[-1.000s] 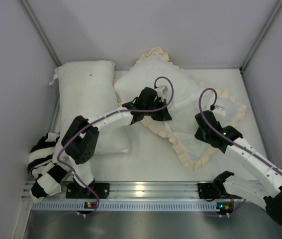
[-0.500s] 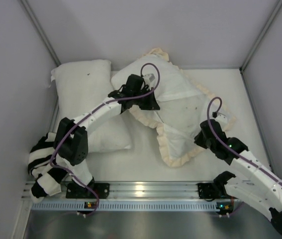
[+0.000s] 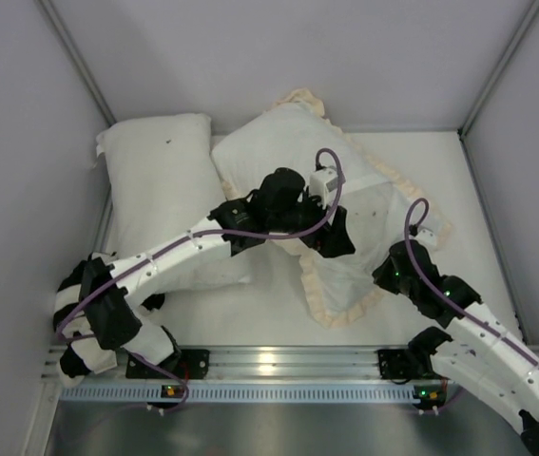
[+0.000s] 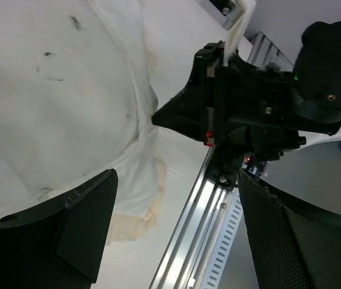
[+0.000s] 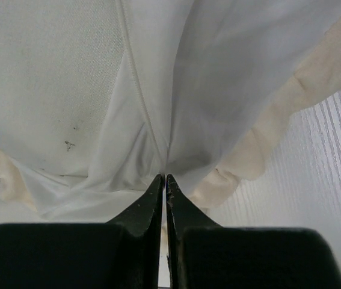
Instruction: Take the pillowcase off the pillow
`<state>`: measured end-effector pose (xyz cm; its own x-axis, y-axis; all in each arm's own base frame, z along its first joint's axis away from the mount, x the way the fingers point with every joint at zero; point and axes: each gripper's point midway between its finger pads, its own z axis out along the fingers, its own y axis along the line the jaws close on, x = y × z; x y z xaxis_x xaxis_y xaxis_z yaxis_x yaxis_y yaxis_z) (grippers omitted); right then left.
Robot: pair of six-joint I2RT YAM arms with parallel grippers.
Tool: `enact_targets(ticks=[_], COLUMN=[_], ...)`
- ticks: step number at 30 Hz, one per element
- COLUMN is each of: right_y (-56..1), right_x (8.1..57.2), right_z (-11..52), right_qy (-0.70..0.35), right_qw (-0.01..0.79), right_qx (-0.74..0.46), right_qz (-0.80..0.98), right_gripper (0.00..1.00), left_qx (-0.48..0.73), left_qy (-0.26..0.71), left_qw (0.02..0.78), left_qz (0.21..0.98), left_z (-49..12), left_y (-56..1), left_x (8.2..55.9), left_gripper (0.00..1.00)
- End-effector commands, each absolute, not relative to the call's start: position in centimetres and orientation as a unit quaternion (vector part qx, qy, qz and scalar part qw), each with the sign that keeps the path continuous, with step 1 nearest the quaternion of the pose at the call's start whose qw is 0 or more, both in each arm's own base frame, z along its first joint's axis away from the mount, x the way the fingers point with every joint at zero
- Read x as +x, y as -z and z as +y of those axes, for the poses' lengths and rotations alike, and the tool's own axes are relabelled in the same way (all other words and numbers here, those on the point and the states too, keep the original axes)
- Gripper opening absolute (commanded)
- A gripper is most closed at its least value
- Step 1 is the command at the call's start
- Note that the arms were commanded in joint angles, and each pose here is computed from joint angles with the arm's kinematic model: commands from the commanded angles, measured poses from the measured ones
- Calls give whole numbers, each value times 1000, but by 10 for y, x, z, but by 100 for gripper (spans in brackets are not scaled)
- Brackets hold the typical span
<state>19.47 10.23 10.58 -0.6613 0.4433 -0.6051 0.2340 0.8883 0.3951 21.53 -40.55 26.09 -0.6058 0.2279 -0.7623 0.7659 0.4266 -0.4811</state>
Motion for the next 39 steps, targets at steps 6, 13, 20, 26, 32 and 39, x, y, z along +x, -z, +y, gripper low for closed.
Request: enact_targets(ticks=[6, 13, 20, 26, 32, 39], right_y=[-113, -115, -126, -169, -193, -197], right_x=[187, 183, 184, 194, 213, 239], right_z=[108, 112, 113, 109, 119, 121], right_qy=[-179, -199, -213, -220, -197, -159], right_qw=[373, 372, 386, 424, 402, 396], right_qx=[185, 182, 177, 191, 205, 247], right_qz=[891, 888, 880, 858, 871, 870], right_gripper=[0, 0, 0, 67, 99, 100], left_qx=[252, 202, 188, 201, 227, 256], left_qy=[382, 319, 317, 345, 387, 437], left_qw=[301, 313, 312, 321, 308, 288], left_qz=[837, 871, 876, 859, 839, 813], left_z=[-409, -420, -426, -423, -429, -438], left_y=[-212, -172, -160, -169, -168, -174], left_x=[224, 250, 251, 242, 226, 207], left_gripper=[81, 85, 86, 74, 51, 22])
